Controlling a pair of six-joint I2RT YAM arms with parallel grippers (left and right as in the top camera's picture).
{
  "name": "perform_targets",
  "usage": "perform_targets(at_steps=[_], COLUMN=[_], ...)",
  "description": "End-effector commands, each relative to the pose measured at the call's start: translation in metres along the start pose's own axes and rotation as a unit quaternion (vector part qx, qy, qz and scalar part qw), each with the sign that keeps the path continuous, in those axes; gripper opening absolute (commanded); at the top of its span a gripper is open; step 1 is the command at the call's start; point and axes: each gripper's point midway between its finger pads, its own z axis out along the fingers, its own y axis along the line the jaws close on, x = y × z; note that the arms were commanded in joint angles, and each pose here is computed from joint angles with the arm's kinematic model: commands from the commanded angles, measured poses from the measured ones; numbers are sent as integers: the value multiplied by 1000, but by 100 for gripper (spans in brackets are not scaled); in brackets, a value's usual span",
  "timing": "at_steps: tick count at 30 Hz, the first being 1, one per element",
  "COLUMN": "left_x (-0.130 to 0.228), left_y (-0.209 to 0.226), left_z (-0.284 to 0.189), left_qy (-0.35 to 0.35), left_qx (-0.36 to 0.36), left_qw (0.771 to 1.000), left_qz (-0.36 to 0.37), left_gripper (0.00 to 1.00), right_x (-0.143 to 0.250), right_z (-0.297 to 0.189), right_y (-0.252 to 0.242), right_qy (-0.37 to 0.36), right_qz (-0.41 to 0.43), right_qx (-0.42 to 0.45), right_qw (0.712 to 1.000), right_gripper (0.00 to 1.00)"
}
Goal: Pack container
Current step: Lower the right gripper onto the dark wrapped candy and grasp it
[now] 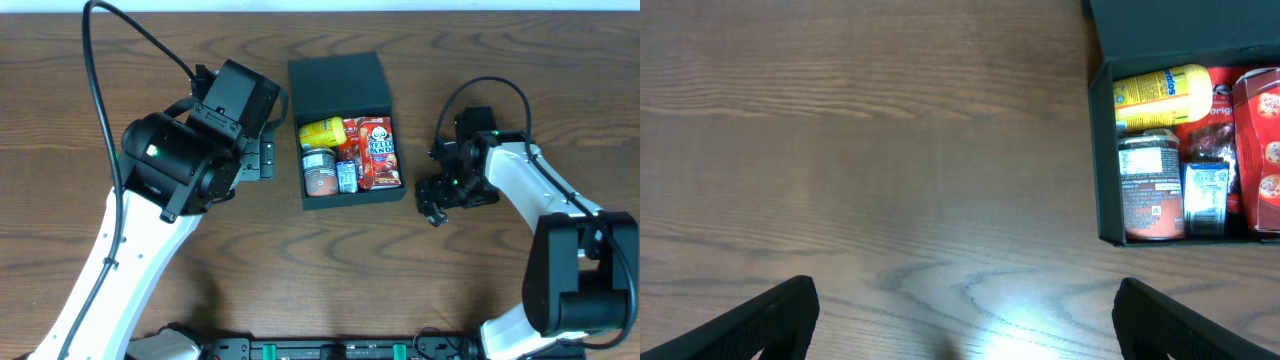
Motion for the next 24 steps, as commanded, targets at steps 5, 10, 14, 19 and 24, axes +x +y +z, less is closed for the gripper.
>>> perform_targets(at_steps=[5,10,14,19,24], left_x=[0,0,0,-1,-2], left_y=[5,5,5,4,4], left_z=[2,2,2,2,2], left_qy=[-1,-1,-1,-2,-3], left_qx=[-13,-13,-13,-12,-11], left_qw=[1000,1000,1000,1000,1000], left_qz=[7,7,9,8,7], left_gripper=[95,95,95,95,95], right_x=[3,5,5,6,9], right_z=[4,5,5,6,10], right_y=[4,-2,-2,-1,1], right_qy=[6,10,10,11,13], right_qz=[-8,11,15,14,14], right_qx=[-8,11,11,10,10], right_qw=[1000,1000,1000,1000,1000], right_gripper=[99,99,99,99,99])
